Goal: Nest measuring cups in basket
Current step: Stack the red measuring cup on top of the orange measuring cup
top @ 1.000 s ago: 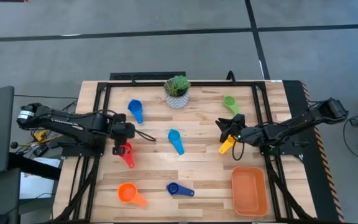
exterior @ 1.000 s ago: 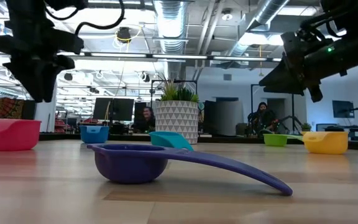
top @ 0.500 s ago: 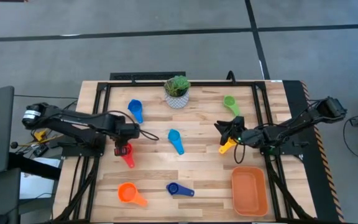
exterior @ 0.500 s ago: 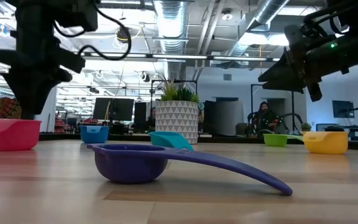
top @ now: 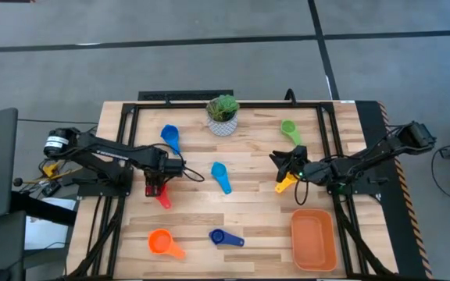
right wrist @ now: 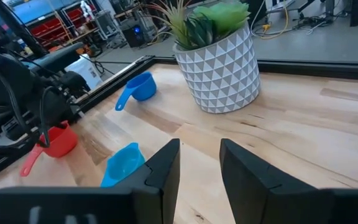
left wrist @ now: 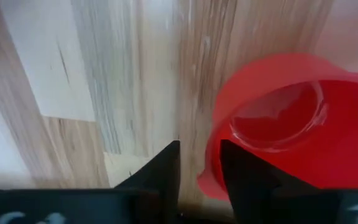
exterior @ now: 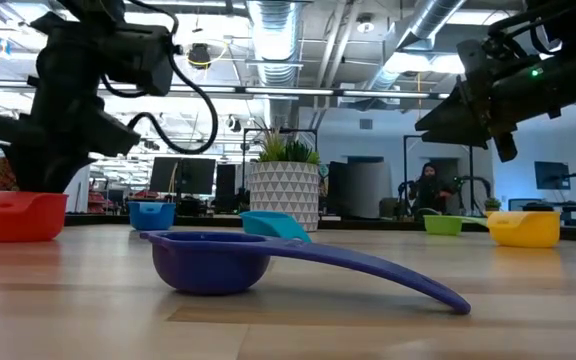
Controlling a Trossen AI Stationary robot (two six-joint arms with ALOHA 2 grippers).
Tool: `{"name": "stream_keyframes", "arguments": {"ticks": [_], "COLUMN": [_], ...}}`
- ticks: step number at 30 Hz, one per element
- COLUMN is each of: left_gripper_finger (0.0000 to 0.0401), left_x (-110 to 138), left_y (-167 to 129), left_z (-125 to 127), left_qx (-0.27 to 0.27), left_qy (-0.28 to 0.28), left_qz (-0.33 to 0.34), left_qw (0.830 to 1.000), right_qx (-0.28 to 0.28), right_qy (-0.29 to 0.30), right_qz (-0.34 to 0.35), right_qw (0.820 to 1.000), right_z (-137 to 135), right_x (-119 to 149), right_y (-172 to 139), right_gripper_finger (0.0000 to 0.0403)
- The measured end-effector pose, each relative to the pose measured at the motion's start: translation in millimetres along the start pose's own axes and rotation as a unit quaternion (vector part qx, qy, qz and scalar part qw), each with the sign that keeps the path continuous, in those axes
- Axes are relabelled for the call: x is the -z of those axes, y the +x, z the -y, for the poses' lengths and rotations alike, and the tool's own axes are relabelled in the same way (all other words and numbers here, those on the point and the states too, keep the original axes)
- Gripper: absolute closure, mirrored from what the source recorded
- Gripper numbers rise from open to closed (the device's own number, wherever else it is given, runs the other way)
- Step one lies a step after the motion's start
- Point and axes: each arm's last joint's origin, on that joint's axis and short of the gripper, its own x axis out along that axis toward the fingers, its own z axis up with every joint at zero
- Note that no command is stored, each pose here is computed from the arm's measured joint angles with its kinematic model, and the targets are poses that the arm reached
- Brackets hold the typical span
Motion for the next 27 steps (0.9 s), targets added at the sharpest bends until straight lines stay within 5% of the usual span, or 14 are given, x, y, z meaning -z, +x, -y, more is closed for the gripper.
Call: {"name": "stream_keyframes", "arguments": {"ticks": [6, 15, 21, 27], "left_gripper_finger": [0.0390, 0.0398, 0.0399, 0.0400], "left_x": [-3.0, -7.2, -1.0, 0.8], "left_y": [-8.6, -66.2, -110.6, -123.2], "left_z": [-1.0, 14.3, 50.4, 94.3], "left_qx": [-0.002, -0.029, 0.073, 0.163], "left_qy": [-0.005, -0.026, -0.020, -0.012], "left_qz": [0.002, 0.056, 0.098, 0.146], "left_qw": [1.000, 0.998, 0.992, 0.976], "right_qx": [-0.002, -0.048, -0.065, -0.072], "right_qy": [0.003, 0.021, 0.024, 0.030], "right_qz": [0.002, 0.008, 0.012, 0.018], "right_qw": [1.000, 0.999, 0.998, 0.997], "right_z": [-0.4, -11.5, -17.1, -21.0], "right_x": [-0.5, -1.1, -0.1, 0.7], "right_y": [0.0, -8.3, -14.6, -20.2], "right_gripper_finger": [0.0277, 0.0301, 0.0313, 0.0324]}}
